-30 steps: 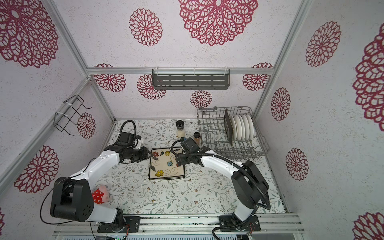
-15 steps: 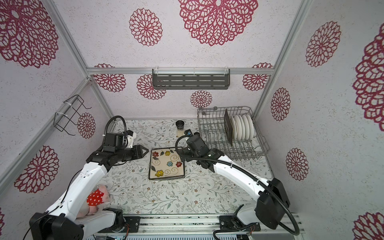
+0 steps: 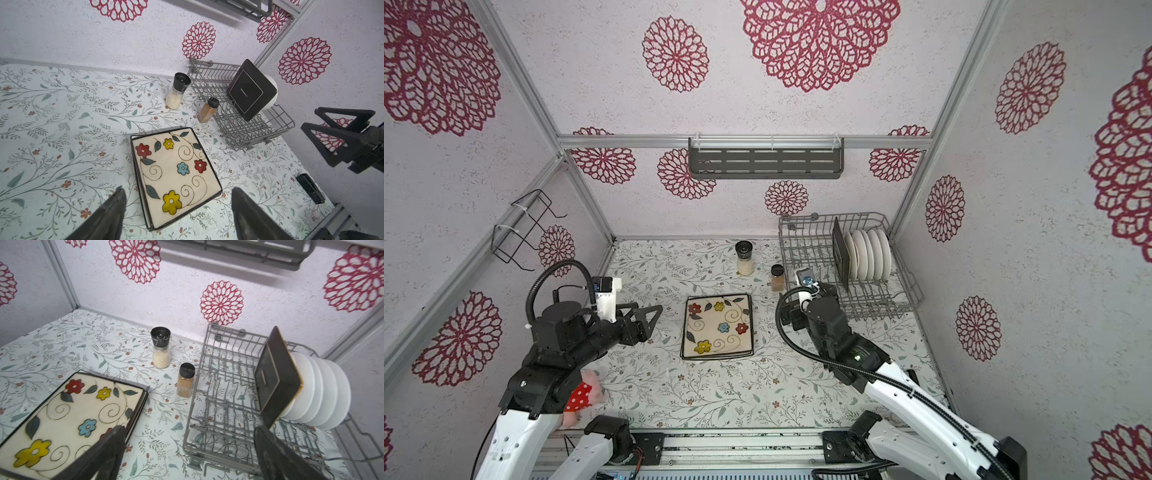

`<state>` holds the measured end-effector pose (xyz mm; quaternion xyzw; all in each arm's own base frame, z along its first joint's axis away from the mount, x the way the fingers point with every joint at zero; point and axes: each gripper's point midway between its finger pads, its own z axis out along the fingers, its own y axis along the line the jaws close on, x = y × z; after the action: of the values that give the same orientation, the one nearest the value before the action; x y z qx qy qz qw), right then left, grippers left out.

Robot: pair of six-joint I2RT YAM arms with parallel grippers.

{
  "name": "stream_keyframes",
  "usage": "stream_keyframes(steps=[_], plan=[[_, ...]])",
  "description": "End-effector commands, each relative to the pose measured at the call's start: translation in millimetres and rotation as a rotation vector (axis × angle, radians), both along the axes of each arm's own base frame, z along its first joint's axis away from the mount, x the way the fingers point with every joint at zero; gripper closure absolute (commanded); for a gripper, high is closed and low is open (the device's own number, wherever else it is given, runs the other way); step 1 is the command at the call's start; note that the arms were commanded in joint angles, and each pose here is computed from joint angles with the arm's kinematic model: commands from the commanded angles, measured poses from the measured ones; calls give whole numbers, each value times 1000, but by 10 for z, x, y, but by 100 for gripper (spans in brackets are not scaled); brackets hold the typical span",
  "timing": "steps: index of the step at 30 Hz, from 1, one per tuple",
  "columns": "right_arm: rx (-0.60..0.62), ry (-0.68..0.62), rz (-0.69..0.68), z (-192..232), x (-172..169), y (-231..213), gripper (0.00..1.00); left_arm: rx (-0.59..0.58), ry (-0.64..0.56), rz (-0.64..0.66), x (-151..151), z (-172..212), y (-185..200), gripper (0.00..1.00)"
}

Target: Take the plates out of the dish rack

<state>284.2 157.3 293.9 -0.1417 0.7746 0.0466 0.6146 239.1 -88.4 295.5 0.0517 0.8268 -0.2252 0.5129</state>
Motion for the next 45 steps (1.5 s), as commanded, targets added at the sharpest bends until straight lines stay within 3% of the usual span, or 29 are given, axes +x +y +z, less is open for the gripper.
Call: stream_keyframes(steps=[1, 5, 13, 22, 35, 39, 45], plan=[[0, -157, -62, 297, -25, -232, 1, 45, -92, 14, -49, 83, 63, 11], [-12, -209, -60, 292, -86, -391, 1, 65, -109, 35, -120, 32, 121, 0], [82, -162, -137, 59, 63, -889, 4, 114, -105, 54, -191, -141, 193, 3], [208, -78, -130, -236, 421, -1298, 11, 95, -137, 64, -247, -201, 206, 3], [216, -125, -36, -490, 842, -1365, 23, 75, -174, 12, -280, -197, 117, 3], [211, -202, 12, -490, 915, -1326, 25, 71, -179, -3, -292, -191, 93, 3], [193, -163, 51, -657, 1144, -1301, 26, 70, -181, -7, -293, -199, 85, 3]])
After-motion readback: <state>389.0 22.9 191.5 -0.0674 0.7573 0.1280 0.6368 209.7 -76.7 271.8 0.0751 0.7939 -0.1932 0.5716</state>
